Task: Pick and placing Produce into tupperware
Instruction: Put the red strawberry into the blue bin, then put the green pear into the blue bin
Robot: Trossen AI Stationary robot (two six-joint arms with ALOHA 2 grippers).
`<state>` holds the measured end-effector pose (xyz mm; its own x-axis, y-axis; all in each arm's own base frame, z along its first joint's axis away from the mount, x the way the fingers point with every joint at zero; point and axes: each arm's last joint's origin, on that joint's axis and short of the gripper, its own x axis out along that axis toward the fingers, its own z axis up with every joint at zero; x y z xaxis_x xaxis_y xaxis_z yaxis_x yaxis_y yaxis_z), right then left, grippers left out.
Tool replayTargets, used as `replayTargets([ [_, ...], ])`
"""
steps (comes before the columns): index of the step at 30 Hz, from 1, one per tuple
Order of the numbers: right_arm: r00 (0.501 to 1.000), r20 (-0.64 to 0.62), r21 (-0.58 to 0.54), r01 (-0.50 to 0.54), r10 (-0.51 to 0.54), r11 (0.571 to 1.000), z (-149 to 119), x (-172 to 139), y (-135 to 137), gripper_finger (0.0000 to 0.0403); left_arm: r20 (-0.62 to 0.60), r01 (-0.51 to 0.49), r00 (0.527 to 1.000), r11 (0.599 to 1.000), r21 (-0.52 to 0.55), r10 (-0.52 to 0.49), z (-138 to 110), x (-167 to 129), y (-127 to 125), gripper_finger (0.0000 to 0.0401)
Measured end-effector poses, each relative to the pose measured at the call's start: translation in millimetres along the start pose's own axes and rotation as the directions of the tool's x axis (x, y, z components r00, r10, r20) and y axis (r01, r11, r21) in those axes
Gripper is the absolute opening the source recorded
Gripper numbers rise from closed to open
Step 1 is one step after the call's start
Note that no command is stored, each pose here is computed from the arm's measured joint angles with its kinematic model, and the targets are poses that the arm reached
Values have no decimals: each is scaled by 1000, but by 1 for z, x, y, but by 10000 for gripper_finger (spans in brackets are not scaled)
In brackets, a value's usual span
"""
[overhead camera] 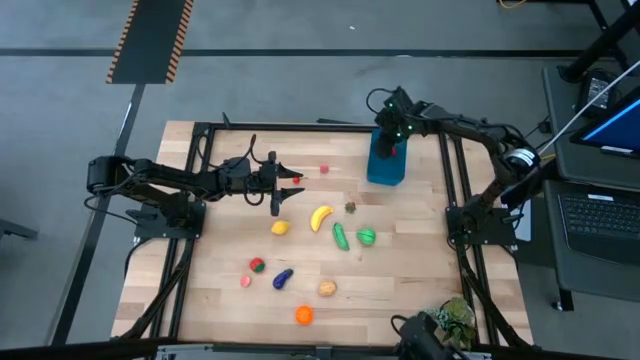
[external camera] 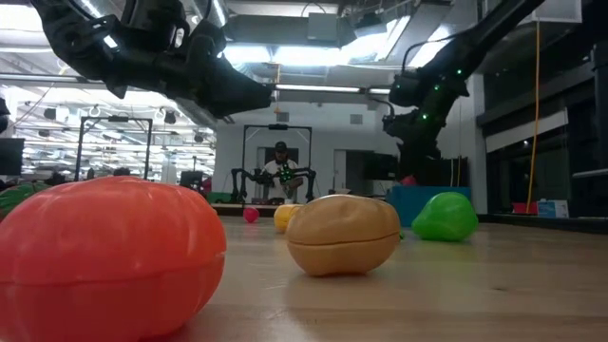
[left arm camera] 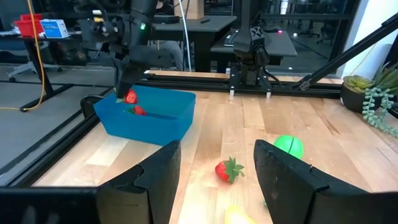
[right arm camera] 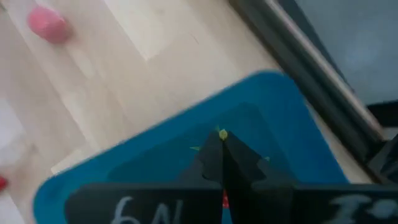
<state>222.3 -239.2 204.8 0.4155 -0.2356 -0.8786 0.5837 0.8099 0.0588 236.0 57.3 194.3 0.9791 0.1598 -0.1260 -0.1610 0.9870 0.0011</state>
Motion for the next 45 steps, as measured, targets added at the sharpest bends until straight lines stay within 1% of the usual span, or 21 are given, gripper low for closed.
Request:
replayTargets([
  [7,1000,-31,4,-3,3,1000,-1,18,-2,0,0,0,1000,1000,0,0,0,0,0,196],
  [11,1000,-21,1,-2,2,1000,0,27,-4,0,0,0,1000,1000,0,0,0,0,0,196],
  [16,1000,-20,-1,-2,2,1000,0,29,-4,2,0,0,1000,1000,1,0,0,0,0,196],
  [19,1000,-29,0,-3,3,1000,-1,29,-4,17,-7,0,1000,1000,22,0,-1,0,0,196],
  [25,999,-33,-4,-4,4,1000,-1,29,-4,55,-9,0,1000,1000,24,0,-1,0,0,196],
  [31,999,-44,5,-6,6,1000,0,27,-4,71,-9,0,1000,1000,25,0,-1,0,0,196],
  [35,998,-55,73,-5,9,997,7,18,-4,69,-8,0,1000,1000,26,0,-1,0,0,196],
  [37,997,-75,64,-9,14,998,7,11,-2,66,-8,0,1000,1000,26,0,-1,0,0,196],
  [38,998,-66,53,-10,13,999,8,7,1,65,-8,0,1000,1000,26,0,-1,0,0,196],
  [41,1000,-5,24,-12,12,1000,10,-13,10,65,-3,0,1000,1000,26,0,0,0,0,196],
  [45,995,99,-13,5,-4,1000,3,-45,26,64,3,0,1000,1000,27,0,0,0,0,196],
])
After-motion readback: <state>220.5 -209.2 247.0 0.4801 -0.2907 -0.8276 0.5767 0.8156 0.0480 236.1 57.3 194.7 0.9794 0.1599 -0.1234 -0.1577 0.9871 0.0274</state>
